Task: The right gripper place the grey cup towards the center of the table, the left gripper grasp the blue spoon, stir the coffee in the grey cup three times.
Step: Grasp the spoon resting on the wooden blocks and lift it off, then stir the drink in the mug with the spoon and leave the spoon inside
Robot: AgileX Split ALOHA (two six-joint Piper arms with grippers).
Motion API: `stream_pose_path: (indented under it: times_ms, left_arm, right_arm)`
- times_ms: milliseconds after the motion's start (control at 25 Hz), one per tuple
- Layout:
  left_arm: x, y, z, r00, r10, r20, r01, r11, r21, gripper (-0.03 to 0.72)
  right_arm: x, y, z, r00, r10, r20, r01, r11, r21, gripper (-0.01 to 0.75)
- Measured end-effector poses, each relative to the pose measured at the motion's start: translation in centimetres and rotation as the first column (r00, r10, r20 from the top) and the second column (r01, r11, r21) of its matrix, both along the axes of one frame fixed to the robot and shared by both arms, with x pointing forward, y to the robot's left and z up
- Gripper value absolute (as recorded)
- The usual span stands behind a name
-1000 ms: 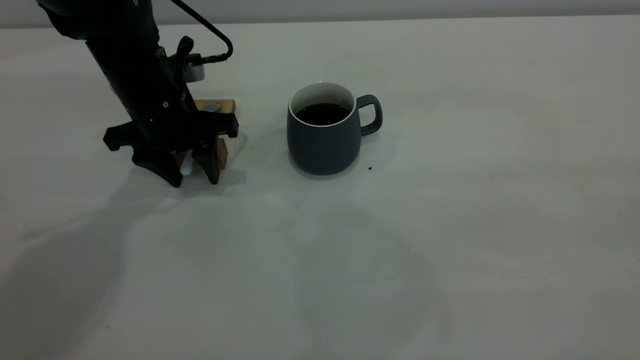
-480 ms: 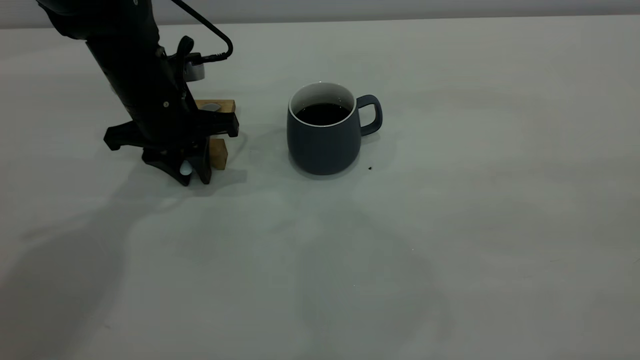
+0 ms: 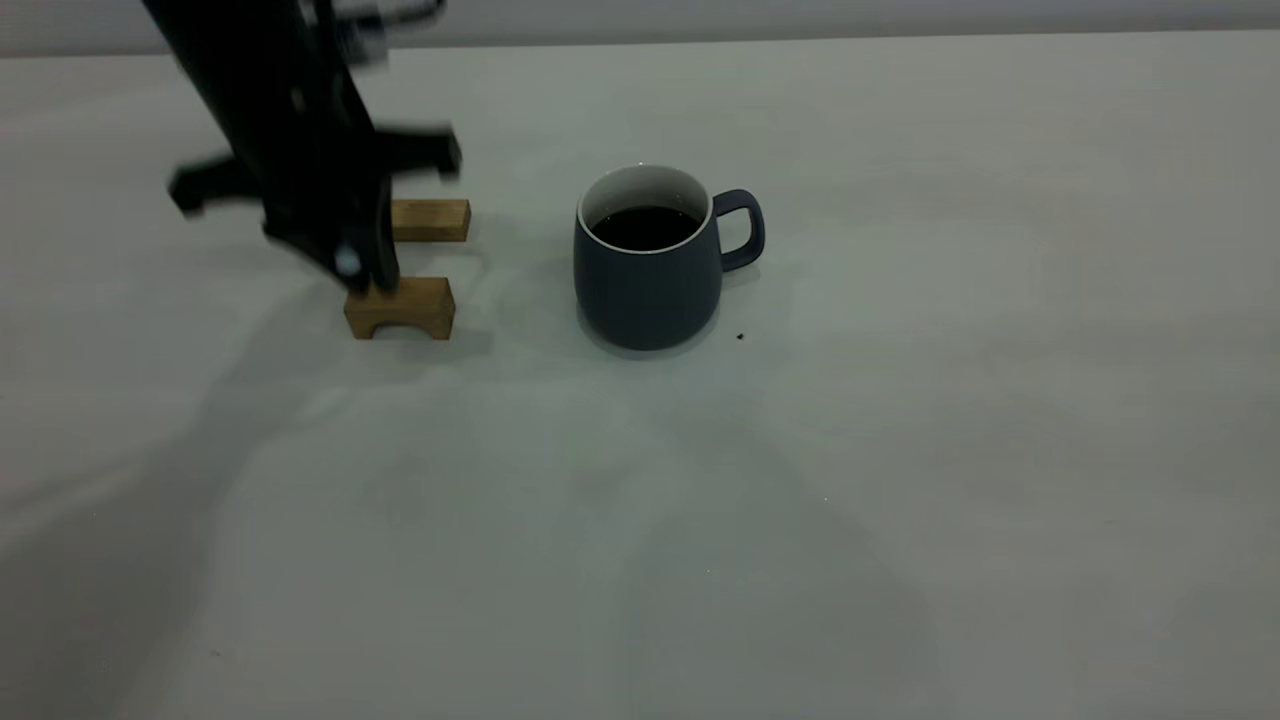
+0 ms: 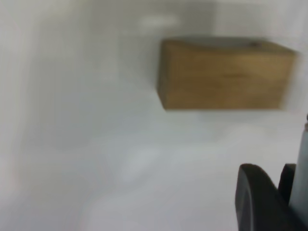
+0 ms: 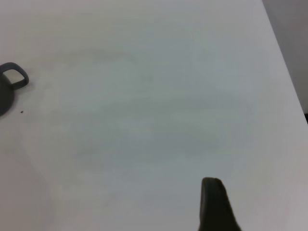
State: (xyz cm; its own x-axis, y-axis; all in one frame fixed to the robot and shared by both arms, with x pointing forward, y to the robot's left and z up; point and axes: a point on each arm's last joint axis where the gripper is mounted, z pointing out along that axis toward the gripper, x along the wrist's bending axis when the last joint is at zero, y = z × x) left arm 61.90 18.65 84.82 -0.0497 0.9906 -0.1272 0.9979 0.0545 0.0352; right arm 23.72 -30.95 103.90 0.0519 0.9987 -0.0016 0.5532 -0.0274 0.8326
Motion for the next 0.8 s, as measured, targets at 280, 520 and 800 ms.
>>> stream_pose_path:
  times_ms: [280, 520, 800]
  left_arm:
    - [-1.0, -1.0, 6.1, 0.995, 0.1, -0.03, -0.104, 0.984, -0.147, 0.134]
    - [-1.3, -3.1, 7.0, 0.98, 0.152, -0.128, -0.189, 0.91, -0.37, 0.134]
    - [-1.4, -5.7, 9.2, 0.916, 0.219, -0.336, -0.391, 0.671, -0.63, 0.134]
  right_arm:
    - [0.0, 0.0, 0.0, 1.0, 0.0, 0.0, 0.0, 1.0, 0.0, 0.497]
    - [0.0, 0.0, 0.0, 1.0, 0.0, 0.0, 0.0, 1.0, 0.0, 0.497]
    - [0.0, 0.0, 0.0, 1.0, 0.0, 0.0, 0.0, 1.0, 0.0, 0.497]
